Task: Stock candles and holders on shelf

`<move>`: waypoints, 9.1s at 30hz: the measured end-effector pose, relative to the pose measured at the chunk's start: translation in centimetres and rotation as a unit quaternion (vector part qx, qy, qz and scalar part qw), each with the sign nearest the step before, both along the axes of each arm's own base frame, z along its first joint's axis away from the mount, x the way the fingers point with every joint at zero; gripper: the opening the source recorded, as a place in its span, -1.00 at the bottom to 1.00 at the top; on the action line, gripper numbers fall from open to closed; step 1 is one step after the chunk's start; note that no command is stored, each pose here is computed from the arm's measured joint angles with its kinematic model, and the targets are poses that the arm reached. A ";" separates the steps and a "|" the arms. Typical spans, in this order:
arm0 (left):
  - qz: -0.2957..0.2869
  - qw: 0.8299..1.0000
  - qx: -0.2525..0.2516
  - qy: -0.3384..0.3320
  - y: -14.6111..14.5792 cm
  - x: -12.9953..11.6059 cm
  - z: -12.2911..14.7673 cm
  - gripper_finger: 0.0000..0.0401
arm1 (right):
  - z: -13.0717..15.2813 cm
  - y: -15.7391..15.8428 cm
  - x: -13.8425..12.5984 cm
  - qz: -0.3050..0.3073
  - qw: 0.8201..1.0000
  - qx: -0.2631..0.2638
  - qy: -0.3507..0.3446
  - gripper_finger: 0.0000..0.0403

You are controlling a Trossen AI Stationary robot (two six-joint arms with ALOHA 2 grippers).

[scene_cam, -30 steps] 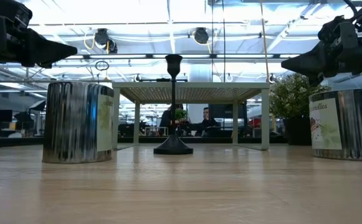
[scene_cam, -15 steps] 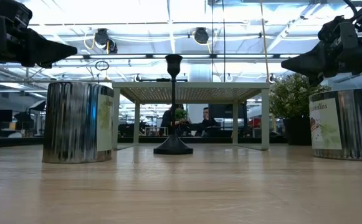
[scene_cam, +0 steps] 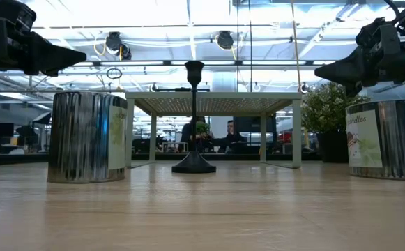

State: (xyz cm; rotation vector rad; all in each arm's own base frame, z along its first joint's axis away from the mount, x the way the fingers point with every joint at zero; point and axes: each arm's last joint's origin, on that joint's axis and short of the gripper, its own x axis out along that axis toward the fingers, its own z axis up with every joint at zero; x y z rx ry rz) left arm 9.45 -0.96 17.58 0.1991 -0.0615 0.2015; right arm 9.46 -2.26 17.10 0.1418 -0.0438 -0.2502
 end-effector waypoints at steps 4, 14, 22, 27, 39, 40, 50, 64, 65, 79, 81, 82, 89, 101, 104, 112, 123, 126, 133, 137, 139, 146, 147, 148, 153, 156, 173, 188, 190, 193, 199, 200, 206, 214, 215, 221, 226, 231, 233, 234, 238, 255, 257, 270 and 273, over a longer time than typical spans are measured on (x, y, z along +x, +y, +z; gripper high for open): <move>0.000 1.000 0.000 0.000 0.0 0.0 0.0 -0.88 | 0.0 0.0 0.0 0.000 1.000 0.000 0.000 -1.00; 0.000 1.000 0.000 0.000 0.0 0.0 0.0 -0.88 | 0.0 0.0 0.0 0.000 1.000 0.000 0.000 -1.00; 0.000 1.000 0.000 0.000 0.0 0.0 0.0 -0.88 | 0.0 0.0 0.0 0.000 1.000 0.000 0.000 -1.00; 0.000 1.000 0.000 0.000 0.0 0.0 0.0 -0.88 | 0.0 0.0 0.0 0.000 1.000 0.000 0.000 -1.00; 0.000 1.000 0.000 0.000 0.0 0.0 0.0 -0.88 | 0.0 0.0 0.0 0.000 1.000 0.000 0.000 -1.00; 0.000 1.000 0.000 0.000 0.0 0.0 0.0 -0.88 | 0.0 0.0 0.0 0.000 1.000 0.000 0.000 -1.00; 0.000 1.000 0.000 0.000 0.0 0.0 0.0 -0.88 | 0.0 0.0 0.0 0.000 1.000 0.000 0.000 -1.00; 0.000 1.000 0.000 0.000 0.0 0.0 0.0 -0.88 | 0.0 0.0 0.0 0.000 1.000 0.000 0.000 -1.00; 0.000 1.000 0.000 0.000 0.0 0.0 0.0 -0.88 | 0.0 0.0 0.0 0.000 1.000 0.000 0.000 -1.00; 0.000 1.000 0.000 0.000 0.0 0.0 0.0 -0.88 | 0.0 0.0 0.0 0.000 1.000 0.000 0.000 -1.00; 0.000 1.000 0.000 0.000 0.0 0.0 0.0 -0.88 | 0.0 0.0 0.0 0.000 1.000 0.000 0.000 -1.00; 0.000 1.000 0.000 0.000 0.0 0.0 0.0 -0.88 | 0.0 0.0 0.0 0.000 1.000 0.000 0.000 -1.00; 0.000 1.000 0.000 0.000 0.0 0.0 0.0 -0.88 | 0.0 0.0 0.0 0.000 1.000 0.000 0.000 -1.00; 0.000 1.000 0.000 0.000 0.0 0.0 0.0 -0.88 | 0.0 0.0 0.0 0.000 1.000 0.000 0.000 -1.00; 0.000 1.000 0.000 0.000 0.0 0.0 0.0 -0.88 | 0.0 0.0 0.0 0.000 1.000 0.000 0.000 -1.00; 0.000 1.000 0.000 0.000 0.0 0.0 0.0 -0.88 | 0.0 0.0 0.0 0.000 1.000 0.000 0.000 -1.00; 0.000 1.000 0.000 0.000 0.0 0.0 0.0 -0.88 | 0.0 0.0 0.0 0.000 1.000 0.000 0.000 -1.00; 0.000 1.000 0.000 0.000 0.0 0.0 0.0 -0.88 | 0.0 0.0 0.0 0.000 1.000 0.000 0.000 -1.00; 0.000 1.000 0.000 0.000 0.0 0.0 0.0 -0.88 | 0.0 0.0 0.0 0.000 1.000 0.000 0.000 -1.00; 0.000 1.000 0.000 0.000 0.0 0.0 0.0 -0.88 | 0.0 0.0 0.0 0.000 1.000 0.000 0.000 -1.00; 0.000 1.000 0.000 0.000 0.0 0.0 0.0 -0.88 | 0.0 0.0 0.0 0.000 1.000 0.000 0.000 -1.00; 0.000 1.000 0.000 0.000 0.0 0.0 0.0 -0.88 | 0.0 0.0 0.0 0.000 1.000 -0.002 0.000 -1.00; 0.000 1.000 0.000 0.000 0.0 0.0 0.0 -0.88 | 0.0 0.0 0.0 -0.001 1.000 -0.012 0.002 -1.00; 0.000 1.000 0.000 0.000 0.0 0.0 0.0 -0.88 | 0.1 0.0 0.0 -0.002 1.000 -0.024 0.002 -1.00; -0.003 0.999 -0.031 -0.007 0.0 0.0 0.0 -0.88 | 1.4 0.0 -0.1 -0.002 0.997 -0.012 -0.074 -1.00; -0.006 0.997 -0.071 -0.014 0.0 0.0 0.0 -0.88 | 2.3 0.1 -0.3 0.000 0.993 -0.012 -0.119 -1.00; -0.018 0.990 -0.080 -0.118 0.1 -0.4 2.0 -0.88 | 3.8 0.1 0.7 0.044 0.981 -0.063 -0.180 -0.83; 0.034 0.995 -0.051 -0.075 0.3 1.6 6.7 -0.17 | 5.0 0.2 7.6 0.118 0.988 -0.054 -0.089 0.04; 0.040 0.997 -0.045 -0.046 0.2 2.7 6.9 -0.11 | 5.6 0.3 8.3 0.122 0.986 -0.074 -0.088 0.07; 0.039 0.998 -0.044 -0.005 0.0 4.5 7.0 -0.08 | 6.0 0.5 8.7 0.125 0.984 -0.083 -0.092 0.07; 0.003 0.996 -0.068 0.055 -0.5 8.3 6.3 -0.07 | 5.7 0.8 9.0 0.137 0.985 -0.063 -0.082 0.04; -0.003 0.996 -0.074 0.056 -0.7 9.0 6.2 -0.07 | 5.6 0.8 9.0 0.139 0.985 -0.062 -0.080 0.04; -0.010 0.995 -0.078 0.068 -1.2 12.4 5.3 -0.07 | 5.6 0.9 9.0 0.139 0.985 -0.063 -0.081 0.03; -0.047 0.985 -0.122 0.115 -2.1 17.4 4.0 -0.07 | 5.7 0.9 9.0 0.139 0.985 -0.063 -0.081 0.03; -0.046 0.984 -0.123 0.123 -2.2 17.9 3.8 -0.07 | 5.7 0.9 9.0 0.139 0.985 -0.063 -0.081 0.03; -0.031 0.979 -0.149 0.137 -2.2 19.5 2.9 -0.07 | 5.6 0.9 9.0 0.139 0.985 -0.063 -0.077 0.03; -0.019 0.976 -0.161 0.148 -1.8 19.8 2.1 -0.07 | 5.5 0.9 9.1 0.139 0.986 -0.061 -0.070 0.03; -0.011 0.978 -0.150 0.144 -1.1 19.9 2.2 -0.07 | 5.3 0.9 9.1 0.140 0.987 -0.059 -0.061 0.03; -0.008 0.979 -0.145 0.144 -0.9 19.9 2.2 -0.07 | 5.2 0.9 9.1 0.140 0.987 -0.057 -0.055 0.03; -0.006 0.979 -0.144 0.145 -0.8 20.0 2.1 -0.07 | 5.1 0.9 9.1 0.140 0.987 -0.057 -0.052 0.03; -0.010 0.977 -0.136 0.167 -0.7 20.3 1.0 -0.04 | 5.0 0.9 9.1 0.141 0.988 -0.055 -0.044 0.03; -0.007 0.984 -0.086 0.156 -0.7 23.0 0.1 0.20 | 4.3 0.9 9.0 0.141 0.988 -0.050 -0.026 0.03; -0.006 0.984 -0.087 0.155 -0.7 23.0 0.1 0.09 | 4.1 0.9 9.0 0.142 0.988 -0.049 -0.023 0.03; -0.041 0.988 -0.112 0.099 -0.9 22.1 3.3 -0.49 | 3.8 0.9 8.8 0.142 0.989 -0.047 -0.021 0.03; -0.066 0.987 -0.123 0.074 -0.9 21.1 5.4 -0.49 | 3.8 0.9 8.8 0.142 0.988 -0.048 -0.023 0.03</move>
